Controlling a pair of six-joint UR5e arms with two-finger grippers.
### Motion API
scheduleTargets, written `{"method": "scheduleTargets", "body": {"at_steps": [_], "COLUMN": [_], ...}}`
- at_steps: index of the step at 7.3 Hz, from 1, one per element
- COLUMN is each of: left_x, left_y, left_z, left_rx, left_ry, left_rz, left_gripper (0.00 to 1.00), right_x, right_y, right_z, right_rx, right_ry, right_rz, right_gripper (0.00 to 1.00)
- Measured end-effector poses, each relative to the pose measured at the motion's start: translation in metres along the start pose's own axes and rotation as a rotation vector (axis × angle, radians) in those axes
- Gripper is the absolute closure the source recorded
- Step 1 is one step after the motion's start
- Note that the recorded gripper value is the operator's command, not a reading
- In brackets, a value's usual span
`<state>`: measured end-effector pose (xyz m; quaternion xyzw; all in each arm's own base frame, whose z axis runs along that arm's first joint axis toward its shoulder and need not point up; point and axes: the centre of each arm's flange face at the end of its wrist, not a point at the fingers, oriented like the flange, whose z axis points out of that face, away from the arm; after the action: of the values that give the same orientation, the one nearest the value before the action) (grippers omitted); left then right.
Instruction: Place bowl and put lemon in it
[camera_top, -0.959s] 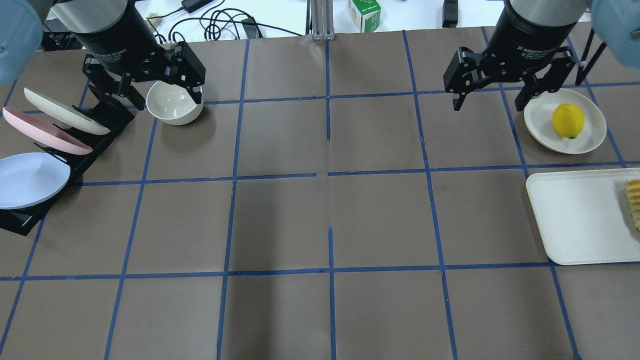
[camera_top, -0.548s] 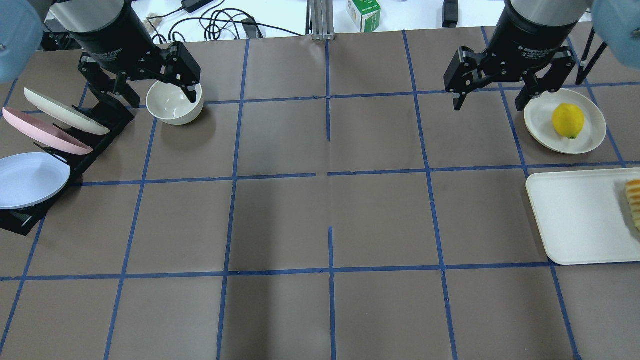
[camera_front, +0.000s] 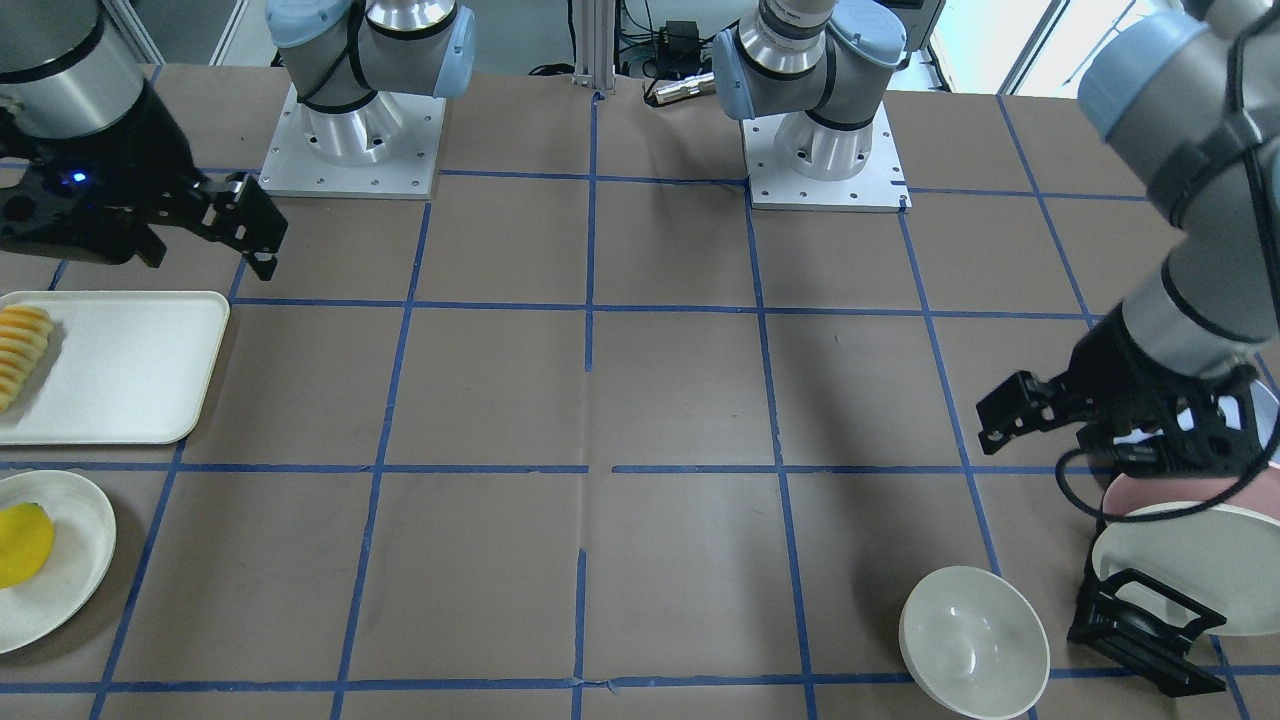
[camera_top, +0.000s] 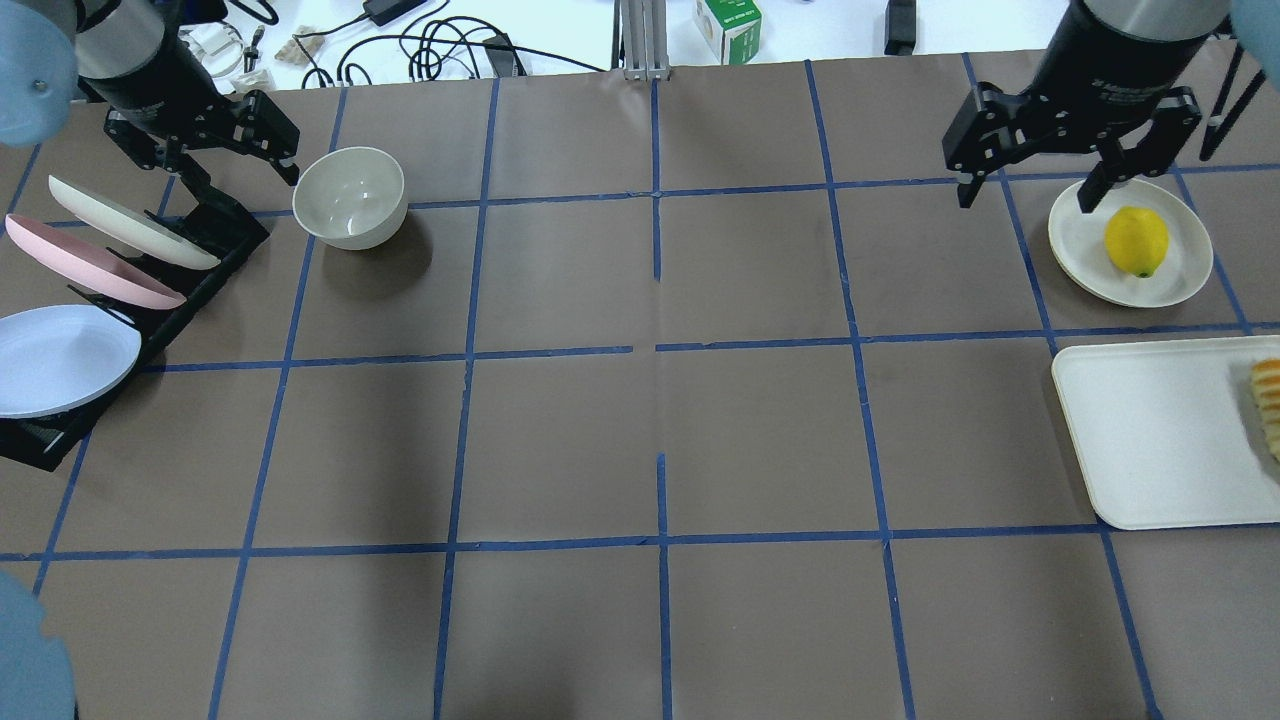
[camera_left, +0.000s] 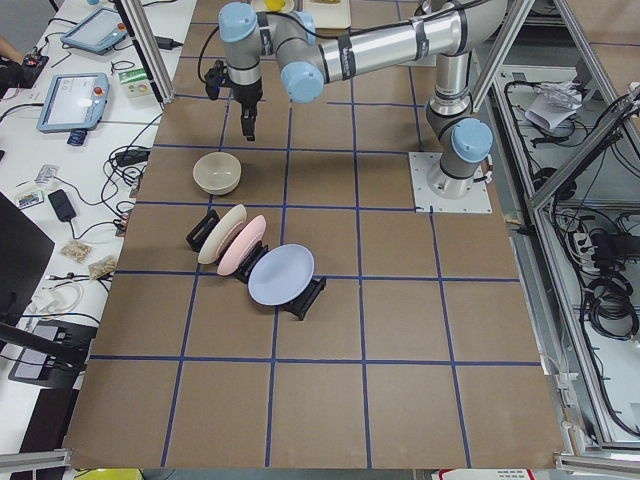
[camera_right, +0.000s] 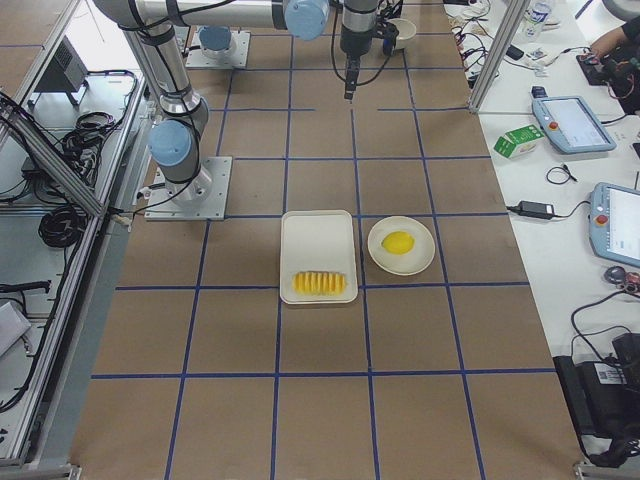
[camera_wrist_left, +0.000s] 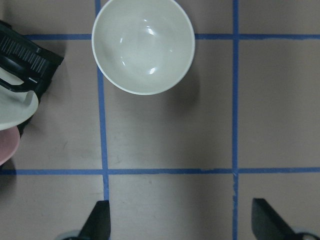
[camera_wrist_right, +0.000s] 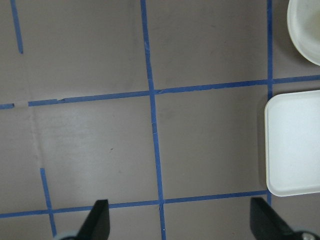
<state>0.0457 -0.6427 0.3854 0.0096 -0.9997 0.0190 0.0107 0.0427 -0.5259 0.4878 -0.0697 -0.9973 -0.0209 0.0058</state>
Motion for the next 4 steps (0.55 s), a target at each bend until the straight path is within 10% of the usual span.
{"method": "scheduleTargets", "body": {"at_steps": [4], "left_x": [-0.042], "left_y": [-0.074], "left_z": [0.124], "left_rx": [0.050], "left_ry": [-0.017], "left_rz": [0.071], "left_gripper": [0.00], "right_x": [0.089], "right_y": [-0.056], "right_z": [0.036], "right_rx": [0.044], "right_ry": [0.019], "right_rz": [0.003], "right_gripper": [0.00]}}
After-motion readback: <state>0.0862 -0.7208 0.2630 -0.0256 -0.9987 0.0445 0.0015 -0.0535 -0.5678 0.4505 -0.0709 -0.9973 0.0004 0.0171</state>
